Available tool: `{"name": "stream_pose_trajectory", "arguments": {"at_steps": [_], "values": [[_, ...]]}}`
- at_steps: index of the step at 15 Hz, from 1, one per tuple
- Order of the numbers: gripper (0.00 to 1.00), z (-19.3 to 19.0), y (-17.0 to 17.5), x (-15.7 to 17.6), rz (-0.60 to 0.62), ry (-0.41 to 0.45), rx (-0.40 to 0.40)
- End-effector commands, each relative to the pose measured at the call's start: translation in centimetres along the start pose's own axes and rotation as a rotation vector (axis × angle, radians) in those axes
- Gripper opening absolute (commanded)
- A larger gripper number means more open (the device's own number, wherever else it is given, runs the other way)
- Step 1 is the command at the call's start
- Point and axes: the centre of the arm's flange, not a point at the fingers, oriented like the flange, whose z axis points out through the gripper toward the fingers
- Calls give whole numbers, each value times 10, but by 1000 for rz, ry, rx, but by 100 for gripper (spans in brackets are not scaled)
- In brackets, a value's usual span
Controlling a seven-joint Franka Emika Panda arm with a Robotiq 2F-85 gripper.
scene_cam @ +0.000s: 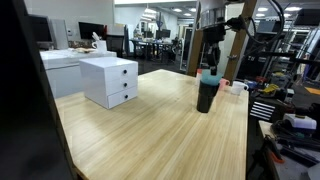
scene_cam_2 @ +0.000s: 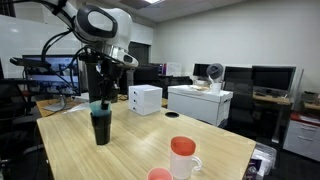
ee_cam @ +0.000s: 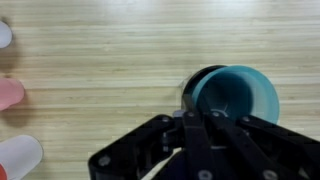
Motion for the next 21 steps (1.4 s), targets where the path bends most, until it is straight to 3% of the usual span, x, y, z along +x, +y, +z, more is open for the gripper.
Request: {"name": "stream_pose_trajectory", "arguments": {"at_steps": [1,8,13,16,18,21], "values": [[5,-25,-6,-14,9,29,3],[5,-90,6,-24,59,111,40],[5,-136,43,-10,276,251,73],[5,-133,79,15,439,318,122],[5,-110,117,47,515,373,146],[5,-88,144,72,590,377,160]]}}
